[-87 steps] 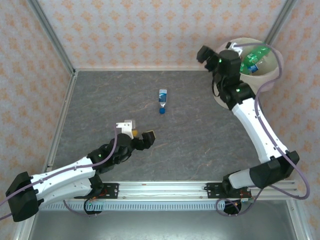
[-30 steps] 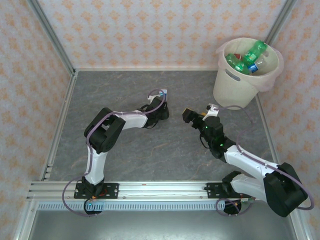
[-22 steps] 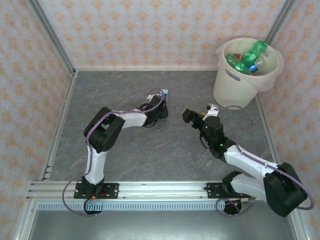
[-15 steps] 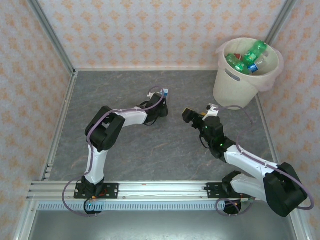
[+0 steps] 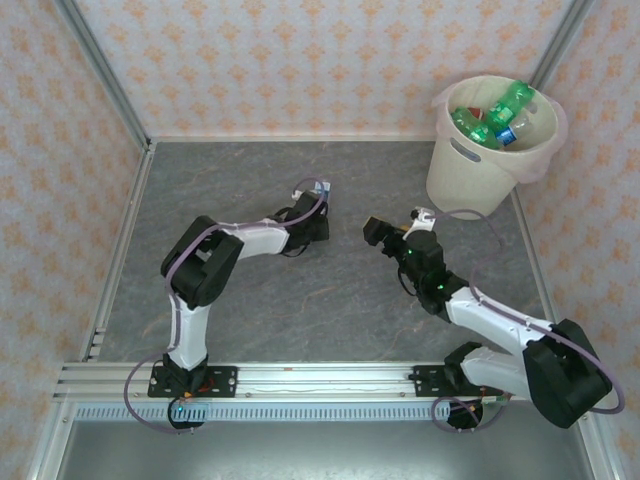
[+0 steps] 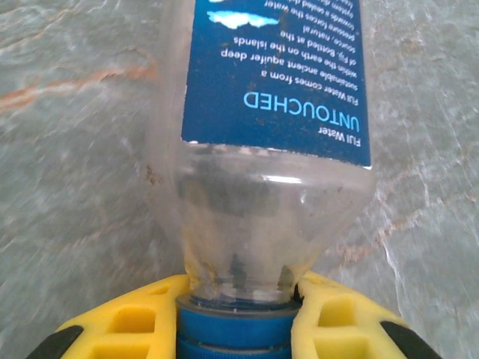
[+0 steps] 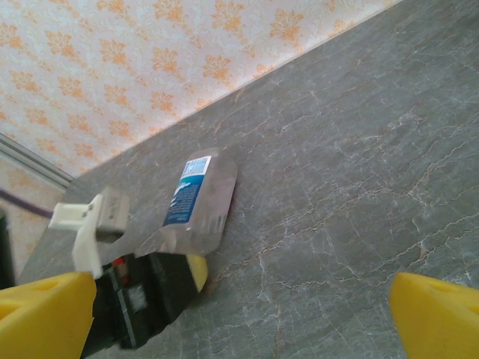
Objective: Put the plastic bottles in the bin
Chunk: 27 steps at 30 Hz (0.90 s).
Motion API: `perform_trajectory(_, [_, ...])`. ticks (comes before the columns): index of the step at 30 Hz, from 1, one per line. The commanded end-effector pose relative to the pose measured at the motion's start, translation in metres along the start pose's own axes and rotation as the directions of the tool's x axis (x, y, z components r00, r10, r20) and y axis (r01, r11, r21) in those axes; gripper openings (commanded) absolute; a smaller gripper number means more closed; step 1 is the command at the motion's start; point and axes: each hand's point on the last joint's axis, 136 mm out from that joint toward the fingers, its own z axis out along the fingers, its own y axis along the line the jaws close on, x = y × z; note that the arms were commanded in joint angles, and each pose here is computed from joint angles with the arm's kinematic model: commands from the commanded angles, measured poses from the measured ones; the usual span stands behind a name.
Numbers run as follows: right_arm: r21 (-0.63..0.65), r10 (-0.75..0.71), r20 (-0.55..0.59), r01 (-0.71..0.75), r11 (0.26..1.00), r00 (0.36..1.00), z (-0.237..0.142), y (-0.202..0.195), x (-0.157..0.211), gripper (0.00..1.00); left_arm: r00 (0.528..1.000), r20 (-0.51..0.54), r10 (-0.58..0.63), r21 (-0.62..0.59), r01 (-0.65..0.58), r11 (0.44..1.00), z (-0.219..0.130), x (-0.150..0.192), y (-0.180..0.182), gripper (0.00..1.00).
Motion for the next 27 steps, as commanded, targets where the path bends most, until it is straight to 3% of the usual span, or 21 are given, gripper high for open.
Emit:
perform_trajectory(1, [-0.020,0.006,-0.011,-0.006,1.000,1.000,0.006,0.014,-0.007,1.00,0.995,0.096,-0.003,0.101,-0.006,0.995,-0.035,-0.021,-0.023,0.23])
perform_trajectory(6, [-0.068,0.000,-0.069,-0.004,0.998,0.998,0.014,0.024,0.004,1.00,0.991,0.129,0.037,0.150,-0.056,0.987,-0.064,-0.006,-0.035,0.22])
perform_trajectory(15, [-0.320,-0.013,-0.157,-0.038,0.947,0.988,0.005,0.082,0.001,0.99,0.975,0.200,0.100,0.291,-0.157,0.944,-0.118,0.027,-0.063,0.22])
perform_trajectory(27, [-0.340,-0.065,-0.351,-0.063,0.938,0.934,0.012,0.112,0.001,0.89,0.947,0.304,0.105,0.433,-0.235,0.870,-0.180,0.053,-0.064,0.22])
